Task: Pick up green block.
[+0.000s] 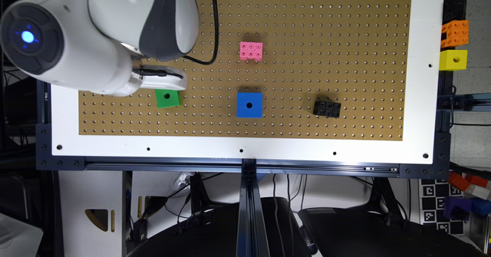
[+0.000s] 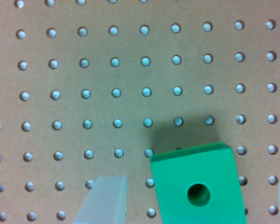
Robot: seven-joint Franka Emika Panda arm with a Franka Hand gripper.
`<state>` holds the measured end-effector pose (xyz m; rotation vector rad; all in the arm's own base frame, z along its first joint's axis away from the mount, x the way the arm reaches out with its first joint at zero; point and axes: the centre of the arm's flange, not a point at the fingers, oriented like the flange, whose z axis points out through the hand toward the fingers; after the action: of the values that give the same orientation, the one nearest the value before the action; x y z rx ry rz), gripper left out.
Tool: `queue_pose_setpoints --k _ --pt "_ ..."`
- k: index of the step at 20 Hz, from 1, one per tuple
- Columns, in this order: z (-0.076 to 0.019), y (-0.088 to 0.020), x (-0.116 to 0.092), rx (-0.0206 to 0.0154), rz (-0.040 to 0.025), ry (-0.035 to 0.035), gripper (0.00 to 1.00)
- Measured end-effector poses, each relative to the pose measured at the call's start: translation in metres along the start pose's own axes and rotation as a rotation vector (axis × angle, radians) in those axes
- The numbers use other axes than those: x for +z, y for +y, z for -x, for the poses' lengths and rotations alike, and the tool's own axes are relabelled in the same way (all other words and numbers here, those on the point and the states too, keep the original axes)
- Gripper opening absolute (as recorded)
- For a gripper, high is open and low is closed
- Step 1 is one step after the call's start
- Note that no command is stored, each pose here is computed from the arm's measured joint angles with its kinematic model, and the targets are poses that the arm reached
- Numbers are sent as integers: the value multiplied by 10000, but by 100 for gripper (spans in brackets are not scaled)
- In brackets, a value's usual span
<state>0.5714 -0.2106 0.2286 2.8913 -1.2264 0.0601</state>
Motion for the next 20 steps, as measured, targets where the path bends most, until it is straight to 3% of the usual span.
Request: queue_pose_setpoints --k 4,8,10,14,20 --pt "-38 -132 29 -127 -105 37 100" --pt "-46 -207 20 -207 -169 76 100" --pt "-48 -215 20 -217 -177 79 100" --pt "-41 -214 143 -217 -122 -49 100" --pt "-68 -229 261 -214 -83 -146 100"
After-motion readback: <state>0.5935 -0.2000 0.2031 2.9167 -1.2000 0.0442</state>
